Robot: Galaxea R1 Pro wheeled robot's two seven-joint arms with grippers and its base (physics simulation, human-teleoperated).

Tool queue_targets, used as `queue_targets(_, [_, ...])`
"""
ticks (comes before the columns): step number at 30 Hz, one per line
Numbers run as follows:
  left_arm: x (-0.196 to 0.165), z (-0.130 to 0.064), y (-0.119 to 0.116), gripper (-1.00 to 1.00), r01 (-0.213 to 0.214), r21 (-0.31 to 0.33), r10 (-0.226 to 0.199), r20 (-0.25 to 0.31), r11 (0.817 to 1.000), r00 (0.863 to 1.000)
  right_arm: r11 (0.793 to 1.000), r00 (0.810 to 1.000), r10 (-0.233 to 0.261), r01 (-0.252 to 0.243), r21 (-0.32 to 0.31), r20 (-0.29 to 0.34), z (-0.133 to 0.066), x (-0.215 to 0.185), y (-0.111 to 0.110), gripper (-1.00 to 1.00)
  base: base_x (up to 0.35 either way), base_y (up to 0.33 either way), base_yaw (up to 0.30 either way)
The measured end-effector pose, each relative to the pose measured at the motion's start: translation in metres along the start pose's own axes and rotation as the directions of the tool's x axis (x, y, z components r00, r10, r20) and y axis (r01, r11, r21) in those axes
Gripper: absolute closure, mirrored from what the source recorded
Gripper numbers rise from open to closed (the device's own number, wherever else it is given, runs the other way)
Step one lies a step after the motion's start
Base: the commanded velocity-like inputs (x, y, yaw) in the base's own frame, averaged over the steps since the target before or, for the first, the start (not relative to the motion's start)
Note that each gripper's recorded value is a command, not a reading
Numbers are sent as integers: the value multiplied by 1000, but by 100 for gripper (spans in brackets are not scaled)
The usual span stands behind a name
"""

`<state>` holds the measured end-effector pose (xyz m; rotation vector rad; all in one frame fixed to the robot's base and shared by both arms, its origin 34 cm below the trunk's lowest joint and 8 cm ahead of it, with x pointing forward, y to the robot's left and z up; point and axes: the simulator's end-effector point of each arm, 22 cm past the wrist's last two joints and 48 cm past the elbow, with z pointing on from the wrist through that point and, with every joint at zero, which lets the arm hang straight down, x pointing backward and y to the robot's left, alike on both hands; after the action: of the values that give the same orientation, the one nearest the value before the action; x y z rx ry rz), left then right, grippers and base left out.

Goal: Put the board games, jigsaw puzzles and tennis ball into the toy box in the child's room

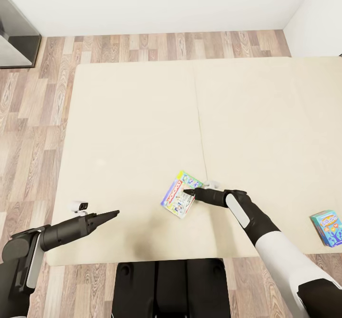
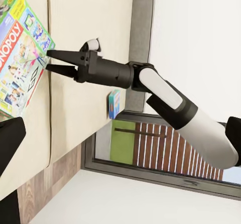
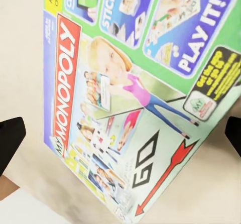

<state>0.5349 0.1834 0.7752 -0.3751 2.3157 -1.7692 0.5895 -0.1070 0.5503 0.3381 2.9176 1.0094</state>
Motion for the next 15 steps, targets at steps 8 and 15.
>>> queue_targets(8, [0, 0, 0, -100, -1, -1, 1, 0, 1000, 1000, 999, 999, -25, 26, -36, 25, -3, -12, 16, -100, 0, 0, 0])
queue_targets(15, [0, 0, 0, -100, 0, -1, 0, -2, 1000, 1000, 997, 999, -35, 37, -70, 33, -5, -16, 25, -100, 0, 0, 0])
